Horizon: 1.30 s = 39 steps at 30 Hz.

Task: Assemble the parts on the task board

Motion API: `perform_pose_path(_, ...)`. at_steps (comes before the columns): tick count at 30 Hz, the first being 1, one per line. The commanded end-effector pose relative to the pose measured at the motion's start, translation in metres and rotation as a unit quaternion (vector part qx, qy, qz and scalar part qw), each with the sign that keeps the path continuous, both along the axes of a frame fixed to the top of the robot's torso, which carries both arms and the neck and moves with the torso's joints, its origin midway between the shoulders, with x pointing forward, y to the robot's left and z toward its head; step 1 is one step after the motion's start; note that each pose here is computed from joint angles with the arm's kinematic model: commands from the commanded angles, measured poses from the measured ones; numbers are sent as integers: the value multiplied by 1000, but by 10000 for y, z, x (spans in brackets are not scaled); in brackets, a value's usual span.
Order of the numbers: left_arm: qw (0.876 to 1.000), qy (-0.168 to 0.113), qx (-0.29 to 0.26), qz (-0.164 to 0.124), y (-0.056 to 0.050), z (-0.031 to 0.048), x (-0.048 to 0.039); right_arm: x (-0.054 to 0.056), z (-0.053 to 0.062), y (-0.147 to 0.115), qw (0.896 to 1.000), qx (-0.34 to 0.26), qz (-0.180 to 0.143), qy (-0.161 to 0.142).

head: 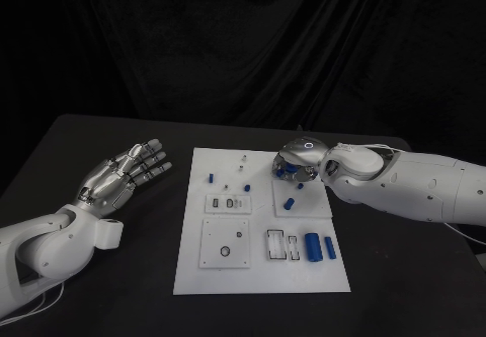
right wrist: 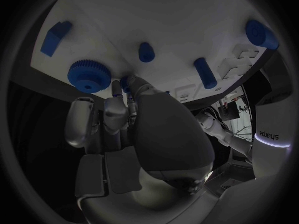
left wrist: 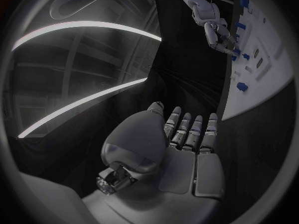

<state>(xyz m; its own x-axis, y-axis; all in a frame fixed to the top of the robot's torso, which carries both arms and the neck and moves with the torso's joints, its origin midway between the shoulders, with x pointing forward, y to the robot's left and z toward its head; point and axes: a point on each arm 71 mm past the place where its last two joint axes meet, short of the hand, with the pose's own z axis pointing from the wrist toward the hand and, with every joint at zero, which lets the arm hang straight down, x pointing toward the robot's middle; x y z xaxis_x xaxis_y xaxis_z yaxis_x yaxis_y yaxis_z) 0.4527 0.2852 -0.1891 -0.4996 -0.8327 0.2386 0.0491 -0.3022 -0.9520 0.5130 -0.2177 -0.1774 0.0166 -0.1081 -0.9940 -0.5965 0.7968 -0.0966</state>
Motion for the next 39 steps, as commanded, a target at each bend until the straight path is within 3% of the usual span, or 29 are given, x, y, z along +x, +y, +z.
perform_pose_path(1,999,-37,-29,5,8,65,-10,-34,57,47,999,33,20,-33)
perform_pose_path(11,999,-35,-27,7,10,62,-11,60,359,290,994,90,32,-56)
perform_pose_path(15,999,-36,-27,6,1,61,-7,132,412,394,993,93,34,-56)
perform_pose_path(27,999,-35,-27,4,-26,59,-2,332,397,598,997,70,25,-37)
perform_pose_path(39,999,-34,-28,-1,-60,54,10,415,366,638,998,55,12,-24)
